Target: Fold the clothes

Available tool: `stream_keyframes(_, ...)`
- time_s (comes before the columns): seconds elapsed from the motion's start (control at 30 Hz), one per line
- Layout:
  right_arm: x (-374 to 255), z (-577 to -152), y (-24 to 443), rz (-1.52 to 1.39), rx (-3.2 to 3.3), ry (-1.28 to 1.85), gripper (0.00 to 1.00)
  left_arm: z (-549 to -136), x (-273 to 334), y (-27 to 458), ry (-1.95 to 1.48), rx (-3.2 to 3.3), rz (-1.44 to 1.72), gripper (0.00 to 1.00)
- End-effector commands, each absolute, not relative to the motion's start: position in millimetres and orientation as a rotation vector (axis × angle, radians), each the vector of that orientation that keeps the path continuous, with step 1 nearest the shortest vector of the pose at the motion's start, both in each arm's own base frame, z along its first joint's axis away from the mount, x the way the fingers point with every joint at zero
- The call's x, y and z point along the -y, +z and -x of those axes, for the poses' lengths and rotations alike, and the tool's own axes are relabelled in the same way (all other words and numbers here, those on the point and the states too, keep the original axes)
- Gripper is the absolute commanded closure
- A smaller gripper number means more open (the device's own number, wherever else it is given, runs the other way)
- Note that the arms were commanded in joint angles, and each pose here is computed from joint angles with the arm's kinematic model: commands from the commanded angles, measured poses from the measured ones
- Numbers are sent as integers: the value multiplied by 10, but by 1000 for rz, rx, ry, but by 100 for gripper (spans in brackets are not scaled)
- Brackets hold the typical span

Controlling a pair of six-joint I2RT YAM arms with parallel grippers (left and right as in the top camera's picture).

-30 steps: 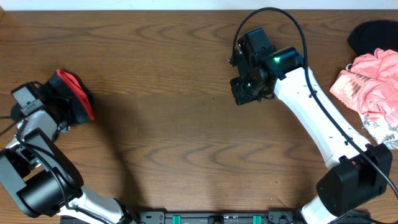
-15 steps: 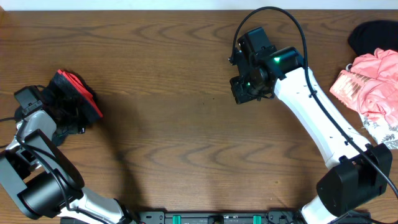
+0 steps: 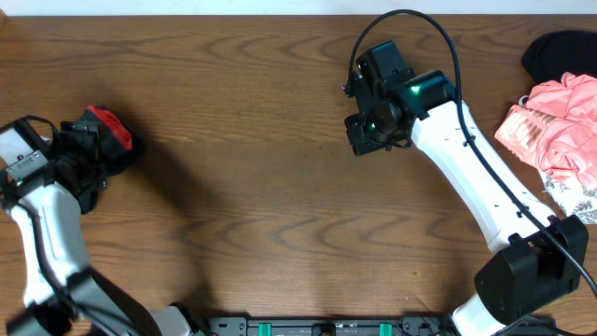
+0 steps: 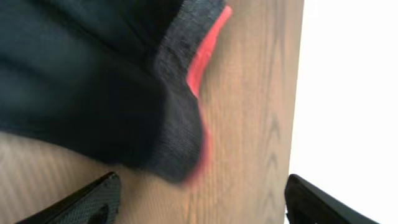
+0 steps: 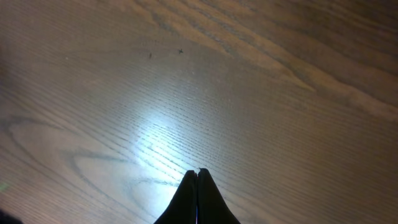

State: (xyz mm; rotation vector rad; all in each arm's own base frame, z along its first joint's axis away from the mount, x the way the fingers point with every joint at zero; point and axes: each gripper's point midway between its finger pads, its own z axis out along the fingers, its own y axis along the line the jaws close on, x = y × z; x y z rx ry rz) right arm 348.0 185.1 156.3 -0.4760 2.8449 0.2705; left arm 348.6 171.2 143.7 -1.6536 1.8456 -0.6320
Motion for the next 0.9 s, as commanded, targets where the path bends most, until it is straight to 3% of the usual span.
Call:
stream_keyframes(0.0, -1789, -3484, 1492, 447, -2868, 254, 99, -3428, -1701, 1568, -593, -1853, 1625, 12)
stream_keyframes(0.2, -1779, -3499, 1488, 441, -2865, 254, 99, -3363, -1656, 1465, -559, -1945, 1583, 13)
stream_keyframes(0.27, -1778, -3498, 1487, 440, -2866, 255, 99, -3336, -1722, 1446, -501, -1943, 1589, 20)
stream_keyframes(0.37, -1777, -3492, 1484, 441, -2868, 254, 99, -3270, -1908, 1422, -334, -1951, 1563, 44)
stream_keyframes(0.53, -1775, -3487, 1481, 441, -2870, 253, 99, -3112, -2282, 1343, 3, -1973, 1522, 94)
stream_keyframes(0.87, -1766, -3466, 1475, 442, -2880, 251, 99, -3188, -2498, 622, 90, -2088, 1570, 94)
